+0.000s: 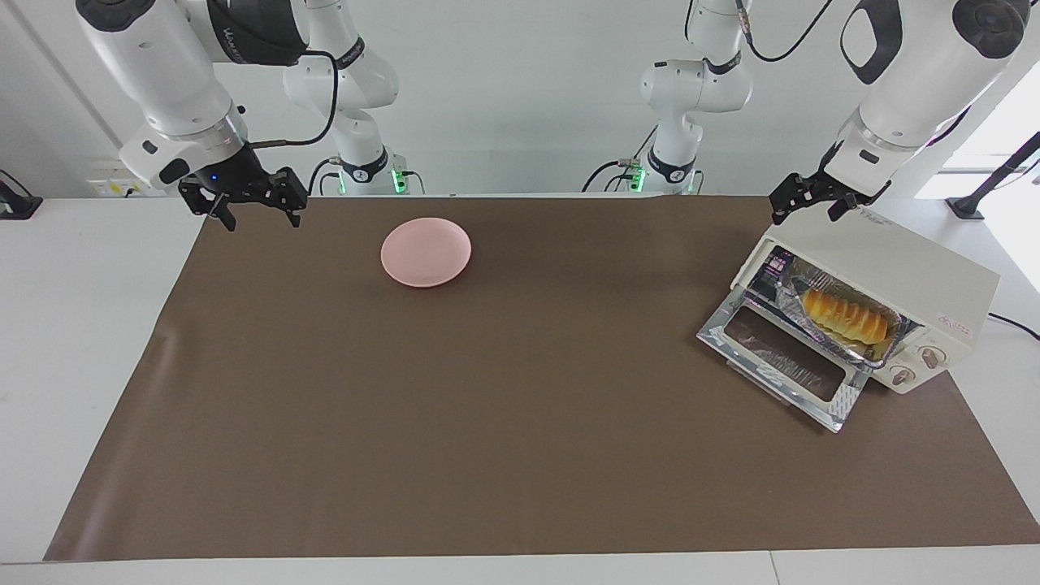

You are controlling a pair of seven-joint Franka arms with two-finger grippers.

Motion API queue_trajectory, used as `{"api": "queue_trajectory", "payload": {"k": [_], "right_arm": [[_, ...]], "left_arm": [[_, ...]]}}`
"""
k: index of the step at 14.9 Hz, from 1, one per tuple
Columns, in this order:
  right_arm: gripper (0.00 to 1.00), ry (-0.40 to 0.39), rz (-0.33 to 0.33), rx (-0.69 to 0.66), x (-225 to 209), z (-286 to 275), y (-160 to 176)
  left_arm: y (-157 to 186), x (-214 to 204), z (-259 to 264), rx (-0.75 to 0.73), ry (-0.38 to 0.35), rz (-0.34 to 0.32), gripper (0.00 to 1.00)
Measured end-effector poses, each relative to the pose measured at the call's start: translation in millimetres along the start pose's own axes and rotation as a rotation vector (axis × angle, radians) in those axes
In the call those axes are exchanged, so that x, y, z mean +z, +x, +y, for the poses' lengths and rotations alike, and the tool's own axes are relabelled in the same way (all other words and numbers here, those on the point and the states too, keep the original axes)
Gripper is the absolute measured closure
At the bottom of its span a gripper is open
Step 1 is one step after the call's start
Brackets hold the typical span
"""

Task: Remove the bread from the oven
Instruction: 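Reach the left gripper into the toaster oven toward the foil tray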

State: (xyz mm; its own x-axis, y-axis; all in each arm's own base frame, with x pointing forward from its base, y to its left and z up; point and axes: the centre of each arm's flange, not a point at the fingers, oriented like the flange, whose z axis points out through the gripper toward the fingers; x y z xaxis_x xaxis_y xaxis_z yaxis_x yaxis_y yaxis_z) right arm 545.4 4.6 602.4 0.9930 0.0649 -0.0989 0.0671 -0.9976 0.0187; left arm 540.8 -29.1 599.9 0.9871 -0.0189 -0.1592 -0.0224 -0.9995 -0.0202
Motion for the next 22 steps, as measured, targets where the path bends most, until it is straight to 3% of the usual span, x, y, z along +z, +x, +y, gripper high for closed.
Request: {"api": "queue_trajectory", "payload": {"k": [8,13,15,19,22], "right_arm": [[0.0,0.0,0.0,0.0,0,0,0],[0.0,0.0,0.0,0.0,0,0,0],[0.0,0.0,0.0,0.0,0,0,0],[0.0,0.0,0.0,0.0,0,0,0],[0.0,0.0,0.0,0.0,0,0,0]], "left_arm": [[0,0,0,-0.004,0.0,0.0,0.0],[10,-2,1,-0.086,-0.003,0.061,0.0],[25,11,2,-0.094,0.002,0.048,0.0],[85,56,5,-0.11,0.032,-0.003,0.0],[118,82,4,-0.119,0.046,0.007,0.0]]}}
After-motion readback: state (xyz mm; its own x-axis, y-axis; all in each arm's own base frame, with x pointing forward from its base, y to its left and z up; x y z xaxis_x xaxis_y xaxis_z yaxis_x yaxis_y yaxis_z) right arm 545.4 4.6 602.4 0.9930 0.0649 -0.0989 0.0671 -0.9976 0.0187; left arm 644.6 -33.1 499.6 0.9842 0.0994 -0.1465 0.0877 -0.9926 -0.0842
